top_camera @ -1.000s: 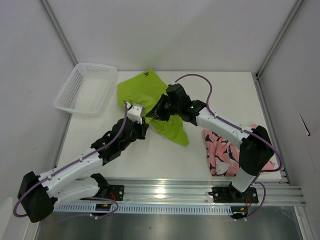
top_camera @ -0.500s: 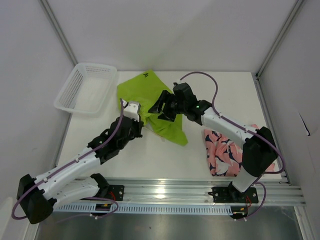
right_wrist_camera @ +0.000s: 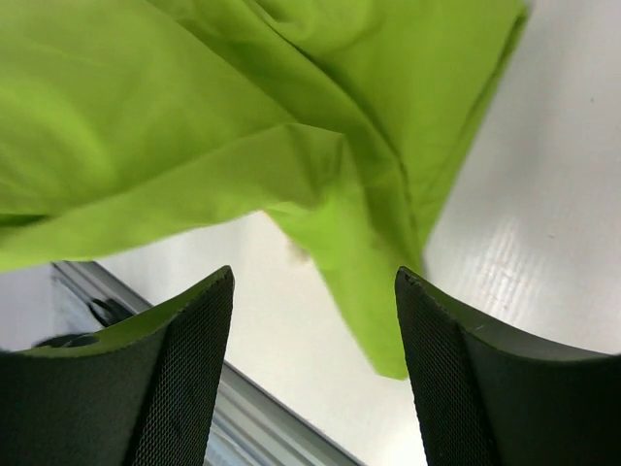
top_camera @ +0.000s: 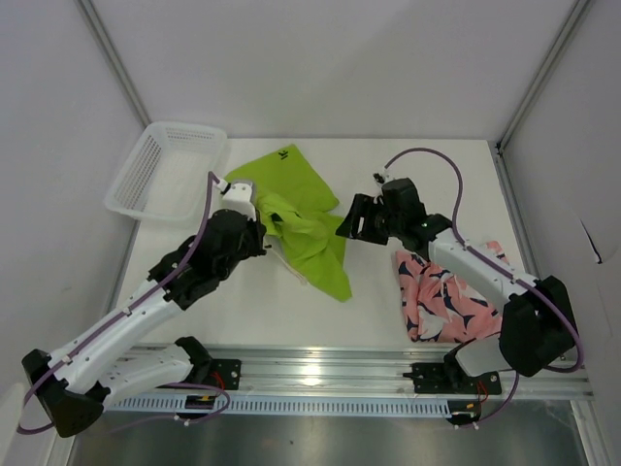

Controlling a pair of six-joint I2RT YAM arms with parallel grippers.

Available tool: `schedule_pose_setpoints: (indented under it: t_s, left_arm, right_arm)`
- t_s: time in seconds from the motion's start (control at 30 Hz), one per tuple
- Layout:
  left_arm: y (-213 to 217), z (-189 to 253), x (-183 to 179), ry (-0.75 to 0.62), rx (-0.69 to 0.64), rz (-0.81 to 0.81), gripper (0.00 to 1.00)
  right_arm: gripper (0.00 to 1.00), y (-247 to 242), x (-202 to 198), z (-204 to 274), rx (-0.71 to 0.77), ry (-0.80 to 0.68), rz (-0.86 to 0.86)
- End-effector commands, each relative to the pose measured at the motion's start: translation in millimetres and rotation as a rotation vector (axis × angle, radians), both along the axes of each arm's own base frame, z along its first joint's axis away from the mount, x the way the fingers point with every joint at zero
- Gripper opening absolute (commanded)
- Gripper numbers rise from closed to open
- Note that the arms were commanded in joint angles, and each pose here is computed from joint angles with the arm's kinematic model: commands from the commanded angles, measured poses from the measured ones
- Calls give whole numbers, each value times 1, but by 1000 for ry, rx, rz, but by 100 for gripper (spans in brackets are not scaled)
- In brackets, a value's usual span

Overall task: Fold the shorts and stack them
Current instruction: Flatten the shorts out

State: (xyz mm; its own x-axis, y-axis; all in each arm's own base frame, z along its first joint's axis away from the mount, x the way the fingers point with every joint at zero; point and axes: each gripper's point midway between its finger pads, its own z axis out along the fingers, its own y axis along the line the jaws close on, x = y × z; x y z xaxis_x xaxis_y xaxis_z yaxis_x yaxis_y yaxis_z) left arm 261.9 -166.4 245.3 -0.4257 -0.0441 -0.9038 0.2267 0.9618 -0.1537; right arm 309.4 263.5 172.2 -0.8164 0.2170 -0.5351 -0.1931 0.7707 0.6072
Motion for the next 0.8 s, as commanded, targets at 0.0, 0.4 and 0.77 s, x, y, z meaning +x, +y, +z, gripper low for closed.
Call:
schedule_pose_setpoints:
  t_s: [0.0, 0.4, 0.77]
  left_arm:
    - [14, 31, 2, -27, -21, 72, 0]
    - [26, 38, 4, -11, -27, 119, 0]
    - [30, 55, 1, -22, -83, 105, 0]
  right_arm:
    - [70, -5, -11, -8, -65, -95, 136]
    - [69, 18, -82, -72, -227, -165, 365]
    - [64, 61, -60, -107, -360, -174, 313]
